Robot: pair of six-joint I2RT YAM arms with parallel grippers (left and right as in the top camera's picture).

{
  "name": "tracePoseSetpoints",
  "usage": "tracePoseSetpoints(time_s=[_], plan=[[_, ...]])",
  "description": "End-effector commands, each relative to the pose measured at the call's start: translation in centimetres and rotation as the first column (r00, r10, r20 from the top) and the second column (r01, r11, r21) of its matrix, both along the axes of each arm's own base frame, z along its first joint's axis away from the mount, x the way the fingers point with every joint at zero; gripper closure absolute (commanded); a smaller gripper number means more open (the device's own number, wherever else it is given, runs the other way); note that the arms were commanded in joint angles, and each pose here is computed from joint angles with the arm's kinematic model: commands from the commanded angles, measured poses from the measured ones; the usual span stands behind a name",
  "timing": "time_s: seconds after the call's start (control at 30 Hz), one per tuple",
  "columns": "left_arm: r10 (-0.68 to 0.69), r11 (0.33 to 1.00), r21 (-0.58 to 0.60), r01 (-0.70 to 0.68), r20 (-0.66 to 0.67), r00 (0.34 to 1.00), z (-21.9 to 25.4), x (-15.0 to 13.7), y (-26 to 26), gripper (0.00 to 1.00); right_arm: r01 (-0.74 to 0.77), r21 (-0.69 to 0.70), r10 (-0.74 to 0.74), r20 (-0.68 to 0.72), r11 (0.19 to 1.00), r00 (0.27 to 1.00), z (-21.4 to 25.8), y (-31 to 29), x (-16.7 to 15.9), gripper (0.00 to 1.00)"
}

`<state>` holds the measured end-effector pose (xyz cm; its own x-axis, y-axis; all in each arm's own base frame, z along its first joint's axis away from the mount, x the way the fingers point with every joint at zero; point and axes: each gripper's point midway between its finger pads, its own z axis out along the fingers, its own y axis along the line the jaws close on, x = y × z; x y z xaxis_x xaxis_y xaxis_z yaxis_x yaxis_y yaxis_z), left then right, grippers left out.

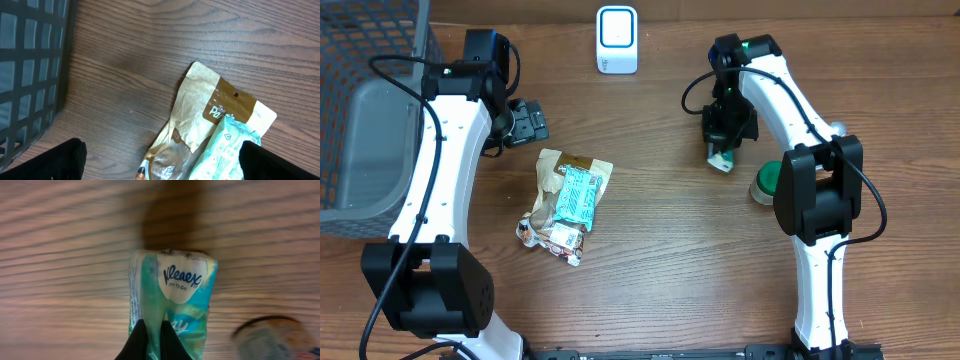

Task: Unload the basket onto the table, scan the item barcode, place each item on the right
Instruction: 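Bring the pack back right and lower it near the jar, then release the pack and move the open right gripper left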

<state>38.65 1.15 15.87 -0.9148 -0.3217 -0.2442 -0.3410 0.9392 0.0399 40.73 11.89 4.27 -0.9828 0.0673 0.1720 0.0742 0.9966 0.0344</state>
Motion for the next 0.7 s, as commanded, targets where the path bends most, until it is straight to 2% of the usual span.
tracePoseSetpoints(time_s=[0.0,0.03,0.1,0.17,0.43,0.67], plan=[[-0.016,1.000,0.014,0.015,0.014,1.000,0.5,0.4,-0.1,0.00,0.011,-0.149,-0.008,0.017,0.989,1.000,-0.2,-3.0,-0.2,0.96],[-0.016,1.000,0.014,0.015,0.015,1.000,0.5,0.4,-0.1,0.00,0.007,-0.164,-0.005,0.013,0.986,1.000,-0.5,-3.3,-0.3,0.93],[-0.016,1.000,0.014,0.015,0.015,1.000,0.5,0.4,-0.1,0.00,0.004,-0.176,-0.002,0.009,0.984,1.000,-0.8,-3.5,-0.5,0.75],[-0.016,1.000,0.014,0.015,0.014,1.000,0.5,0.4,-0.1,0.00,0.004,-0.175,-0.003,0.009,0.985,1.000,-0.8,-3.5,-0.4,0.62],[-0.016,1.000,0.014,0.015,0.015,1.000,0.5,0.4,-0.1,0.00,0.040,-0.154,-0.030,0.063,0.987,0.998,0.9,-2.9,0.9,0.62],[-0.016,1.000,0.014,0.015,0.015,1.000,0.5,0.4,-0.1,0.00,0.010,-0.037,-0.005,0.129,0.999,0.992,1.5,2.0,2.0,0.62]])
